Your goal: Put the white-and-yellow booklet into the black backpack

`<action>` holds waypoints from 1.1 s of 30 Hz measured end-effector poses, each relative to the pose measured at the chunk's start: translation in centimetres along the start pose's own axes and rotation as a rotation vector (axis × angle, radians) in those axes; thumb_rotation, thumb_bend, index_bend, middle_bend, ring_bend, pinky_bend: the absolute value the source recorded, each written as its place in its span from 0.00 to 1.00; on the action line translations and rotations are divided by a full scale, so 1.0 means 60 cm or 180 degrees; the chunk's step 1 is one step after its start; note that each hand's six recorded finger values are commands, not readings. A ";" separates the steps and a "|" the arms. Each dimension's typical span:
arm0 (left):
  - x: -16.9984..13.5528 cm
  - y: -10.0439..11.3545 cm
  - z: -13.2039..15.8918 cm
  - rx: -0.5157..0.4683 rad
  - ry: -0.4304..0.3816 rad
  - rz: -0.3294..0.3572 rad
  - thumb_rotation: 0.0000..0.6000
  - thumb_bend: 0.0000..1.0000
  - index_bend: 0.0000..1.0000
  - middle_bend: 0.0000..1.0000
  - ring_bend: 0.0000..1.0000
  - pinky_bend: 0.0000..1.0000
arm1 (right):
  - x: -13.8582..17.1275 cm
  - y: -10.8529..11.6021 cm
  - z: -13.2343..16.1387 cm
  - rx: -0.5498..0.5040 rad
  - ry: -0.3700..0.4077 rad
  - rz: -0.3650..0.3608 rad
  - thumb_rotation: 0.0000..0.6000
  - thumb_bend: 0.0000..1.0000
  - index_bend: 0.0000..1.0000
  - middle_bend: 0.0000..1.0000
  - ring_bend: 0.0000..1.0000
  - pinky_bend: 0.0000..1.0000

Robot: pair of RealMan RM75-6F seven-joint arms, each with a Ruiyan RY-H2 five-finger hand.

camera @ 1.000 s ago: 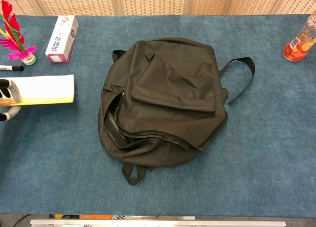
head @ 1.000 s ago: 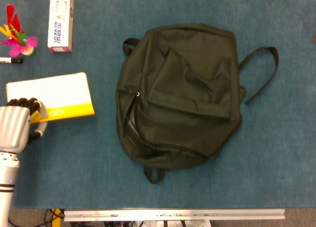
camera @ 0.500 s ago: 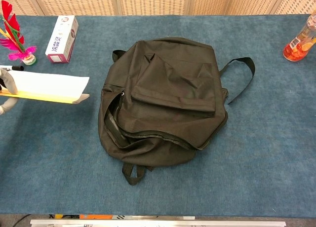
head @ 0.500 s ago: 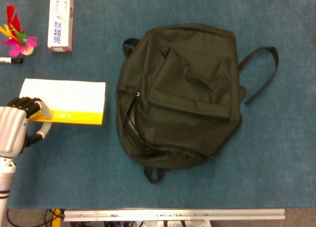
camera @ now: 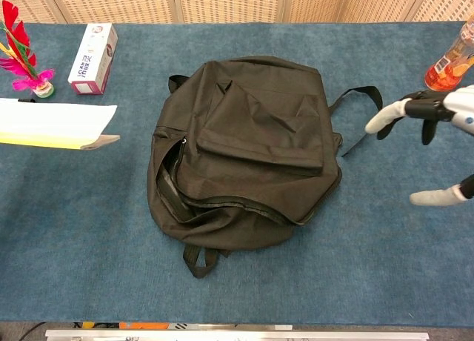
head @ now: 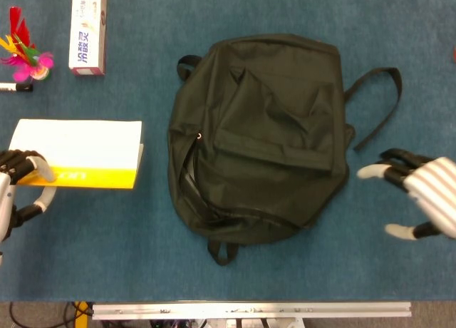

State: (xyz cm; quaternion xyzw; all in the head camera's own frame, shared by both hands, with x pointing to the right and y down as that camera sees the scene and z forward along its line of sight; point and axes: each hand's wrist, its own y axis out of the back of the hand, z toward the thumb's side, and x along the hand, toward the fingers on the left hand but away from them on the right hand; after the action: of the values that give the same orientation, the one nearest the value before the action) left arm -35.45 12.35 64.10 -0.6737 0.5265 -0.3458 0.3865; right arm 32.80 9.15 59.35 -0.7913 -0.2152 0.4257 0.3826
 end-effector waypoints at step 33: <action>-0.031 0.026 -0.004 -0.0031 -0.0030 -0.0016 1.00 0.31 0.64 0.56 0.50 0.49 | -0.239 -0.144 0.159 -0.0083 0.0186 0.0517 1.00 0.31 0.30 0.37 0.22 0.48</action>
State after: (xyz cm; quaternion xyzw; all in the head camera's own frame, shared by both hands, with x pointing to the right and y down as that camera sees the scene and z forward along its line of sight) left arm -36.76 13.91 62.74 -0.6785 0.5247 -0.3410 0.3848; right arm 16.87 8.94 70.20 -0.8231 -0.1446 0.4292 0.3426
